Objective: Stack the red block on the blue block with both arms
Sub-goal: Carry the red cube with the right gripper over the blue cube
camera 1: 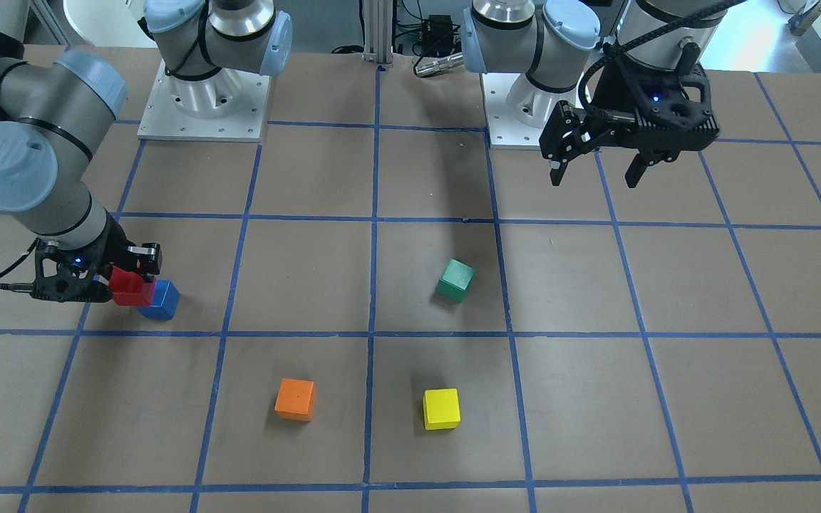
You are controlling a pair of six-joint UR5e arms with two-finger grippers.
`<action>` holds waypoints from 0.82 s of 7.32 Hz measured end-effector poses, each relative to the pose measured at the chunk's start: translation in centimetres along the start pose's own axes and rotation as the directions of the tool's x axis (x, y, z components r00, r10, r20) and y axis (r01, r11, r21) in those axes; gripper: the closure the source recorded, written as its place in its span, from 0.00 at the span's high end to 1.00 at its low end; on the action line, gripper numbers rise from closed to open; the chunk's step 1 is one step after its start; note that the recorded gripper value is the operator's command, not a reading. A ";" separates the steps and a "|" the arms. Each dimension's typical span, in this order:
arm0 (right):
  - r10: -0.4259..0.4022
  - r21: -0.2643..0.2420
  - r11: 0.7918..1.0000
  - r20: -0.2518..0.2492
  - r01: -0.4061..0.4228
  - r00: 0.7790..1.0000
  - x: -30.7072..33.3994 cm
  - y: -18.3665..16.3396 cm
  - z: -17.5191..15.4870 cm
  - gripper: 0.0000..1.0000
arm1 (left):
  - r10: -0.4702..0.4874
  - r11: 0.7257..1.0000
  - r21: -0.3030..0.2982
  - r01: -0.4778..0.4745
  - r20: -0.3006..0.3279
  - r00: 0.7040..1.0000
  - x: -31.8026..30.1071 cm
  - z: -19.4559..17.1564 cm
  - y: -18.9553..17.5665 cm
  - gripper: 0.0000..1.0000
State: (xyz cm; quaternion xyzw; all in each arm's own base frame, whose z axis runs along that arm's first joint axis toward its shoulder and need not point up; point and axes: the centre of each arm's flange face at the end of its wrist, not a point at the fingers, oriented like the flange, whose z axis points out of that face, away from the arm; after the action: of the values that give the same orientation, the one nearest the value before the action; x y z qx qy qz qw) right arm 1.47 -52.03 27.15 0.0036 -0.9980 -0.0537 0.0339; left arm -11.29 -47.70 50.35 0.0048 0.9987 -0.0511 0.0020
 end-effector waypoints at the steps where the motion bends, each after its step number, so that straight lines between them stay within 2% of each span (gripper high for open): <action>1: -0.001 -0.002 1.000 0.002 0.001 1.000 -0.1 0.0 0.1 0.00 | 0.000 1.000 0.000 0.000 0.000 1.000 0.0 0.0 0.0 1.00; 5: -0.004 -0.015 1.000 0.034 0.004 0.999 -0.6 0.6 1.1 0.00 | 0.000 1.000 0.000 0.000 0.000 1.000 0.0 0.1 0.0 1.00; 6: -0.005 -0.014 1.000 0.035 0.005 0.999 -0.7 0.6 1.2 0.07 | 0.000 1.000 0.000 0.000 0.000 1.000 0.0 0.1 0.0 1.00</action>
State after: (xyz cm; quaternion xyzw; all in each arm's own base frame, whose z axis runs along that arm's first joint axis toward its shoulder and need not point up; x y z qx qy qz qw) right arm 2.04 -51.30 25.99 0.0050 -0.9980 -0.0610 0.0165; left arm -11.29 -47.70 50.28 0.0049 0.9987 -0.0509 0.0019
